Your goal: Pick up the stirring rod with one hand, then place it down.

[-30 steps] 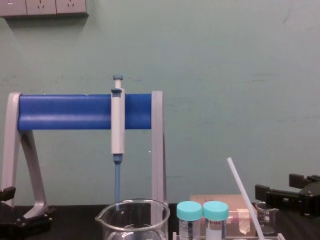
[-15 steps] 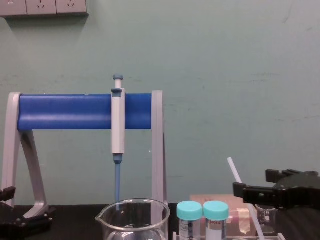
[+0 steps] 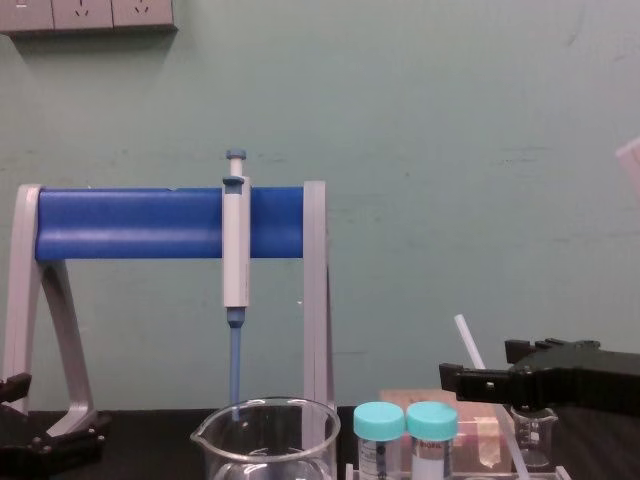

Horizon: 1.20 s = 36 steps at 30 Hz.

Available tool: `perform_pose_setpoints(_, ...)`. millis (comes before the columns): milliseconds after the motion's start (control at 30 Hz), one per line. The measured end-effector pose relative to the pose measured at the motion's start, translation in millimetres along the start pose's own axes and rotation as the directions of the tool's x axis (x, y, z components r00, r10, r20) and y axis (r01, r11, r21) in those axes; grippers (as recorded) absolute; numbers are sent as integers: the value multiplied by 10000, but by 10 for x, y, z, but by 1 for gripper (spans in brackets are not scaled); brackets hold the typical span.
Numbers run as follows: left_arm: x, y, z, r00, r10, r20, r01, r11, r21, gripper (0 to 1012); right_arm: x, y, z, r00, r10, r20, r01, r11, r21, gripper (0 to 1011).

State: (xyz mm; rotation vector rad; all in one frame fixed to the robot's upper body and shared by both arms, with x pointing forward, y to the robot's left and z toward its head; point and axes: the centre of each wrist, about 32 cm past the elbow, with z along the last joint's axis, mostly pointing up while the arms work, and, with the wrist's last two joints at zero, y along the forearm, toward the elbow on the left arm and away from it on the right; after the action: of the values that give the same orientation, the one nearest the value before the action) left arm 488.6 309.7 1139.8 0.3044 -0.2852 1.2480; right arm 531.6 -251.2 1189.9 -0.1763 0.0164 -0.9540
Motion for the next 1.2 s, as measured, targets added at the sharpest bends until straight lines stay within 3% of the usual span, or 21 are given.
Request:
perform_pose_setpoints(1033,0,0,0,10000,0,0,0,10000,0,1000,-4,52,-3,9999,-96,120,99,9997,-245,1003)
perform_pose_setpoints(1200,0,0,0,10000,0,0,0,10000,0,1000,-3,50,-3,9999,-92,107,95,9997,-241,931)
